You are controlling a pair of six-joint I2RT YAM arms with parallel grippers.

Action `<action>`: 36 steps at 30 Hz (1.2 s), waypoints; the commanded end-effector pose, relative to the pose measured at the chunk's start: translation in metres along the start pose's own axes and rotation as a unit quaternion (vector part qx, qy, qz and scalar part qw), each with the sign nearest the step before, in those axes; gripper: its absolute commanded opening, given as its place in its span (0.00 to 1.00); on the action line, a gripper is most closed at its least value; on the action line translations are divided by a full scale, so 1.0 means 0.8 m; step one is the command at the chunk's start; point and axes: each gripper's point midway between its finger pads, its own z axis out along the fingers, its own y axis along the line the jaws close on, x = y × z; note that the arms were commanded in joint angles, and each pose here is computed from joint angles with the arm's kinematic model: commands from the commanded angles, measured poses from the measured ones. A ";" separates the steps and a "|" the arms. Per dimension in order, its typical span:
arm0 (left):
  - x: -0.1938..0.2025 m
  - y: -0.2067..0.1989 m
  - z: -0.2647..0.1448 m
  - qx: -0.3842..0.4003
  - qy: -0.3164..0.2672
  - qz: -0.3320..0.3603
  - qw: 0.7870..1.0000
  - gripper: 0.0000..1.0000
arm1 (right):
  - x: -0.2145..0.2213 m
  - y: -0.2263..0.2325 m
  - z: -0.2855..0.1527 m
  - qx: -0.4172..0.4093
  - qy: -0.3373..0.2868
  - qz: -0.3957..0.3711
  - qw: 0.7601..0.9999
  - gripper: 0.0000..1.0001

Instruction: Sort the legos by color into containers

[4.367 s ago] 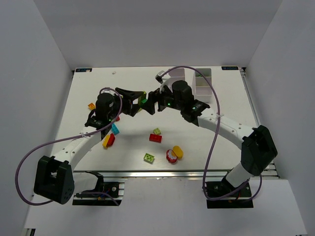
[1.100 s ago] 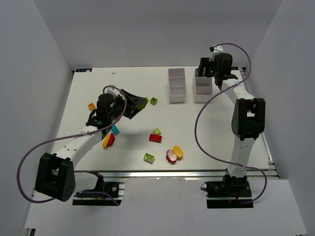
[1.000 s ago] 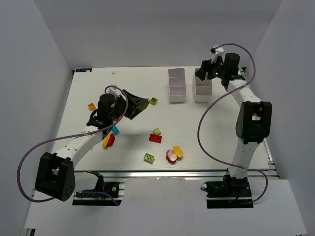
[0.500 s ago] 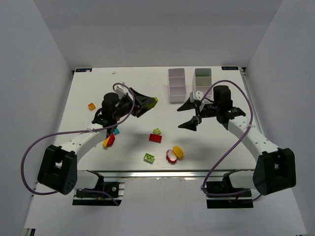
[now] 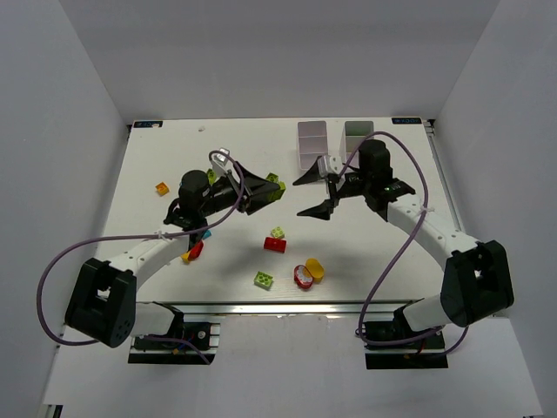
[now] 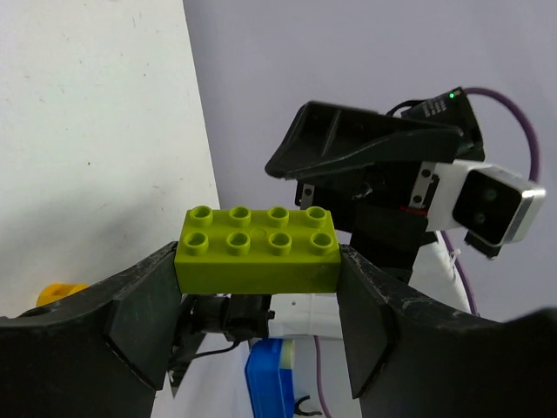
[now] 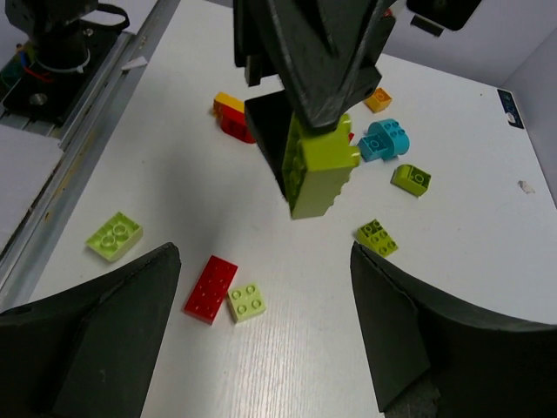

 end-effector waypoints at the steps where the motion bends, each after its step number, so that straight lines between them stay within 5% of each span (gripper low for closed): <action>1: 0.015 -0.025 -0.012 0.032 0.016 0.025 0.999 0.19 | -0.042 -0.032 0.009 0.016 -0.024 -0.050 0.998 0.83; 14: 0.027 -0.024 -0.009 0.038 0.029 0.024 0.999 0.19 | -0.048 -0.032 0.048 -0.016 -0.031 -0.046 0.998 0.75; 17: 0.028 -0.023 -0.009 0.038 0.027 0.023 0.999 0.19 | -0.047 -0.026 0.055 -0.027 -0.031 -0.038 0.998 0.69; 20: 0.028 -0.022 -0.010 0.038 0.026 0.022 0.999 0.20 | -0.049 -0.022 0.056 -0.033 -0.034 -0.030 0.998 0.52; 21: 0.028 -0.022 -0.010 0.038 0.025 0.021 0.999 0.22 | -0.048 -0.024 0.056 -0.031 -0.032 -0.027 0.999 0.39; 24: 0.026 -0.025 -0.011 0.039 0.019 0.025 0.999 0.38 | -0.048 -0.023 0.055 -0.030 -0.029 -0.028 0.999 0.20; 25: 0.025 -0.027 -0.011 0.041 0.017 0.026 0.999 0.50 | -0.048 -0.021 0.054 -0.031 -0.026 -0.026 0.999 0.17; 36: -0.002 -0.008 -0.012 0.002 -0.035 0.024 0.999 0.98 | -0.025 -0.021 0.022 0.007 0.019 -0.011 1.000 0.00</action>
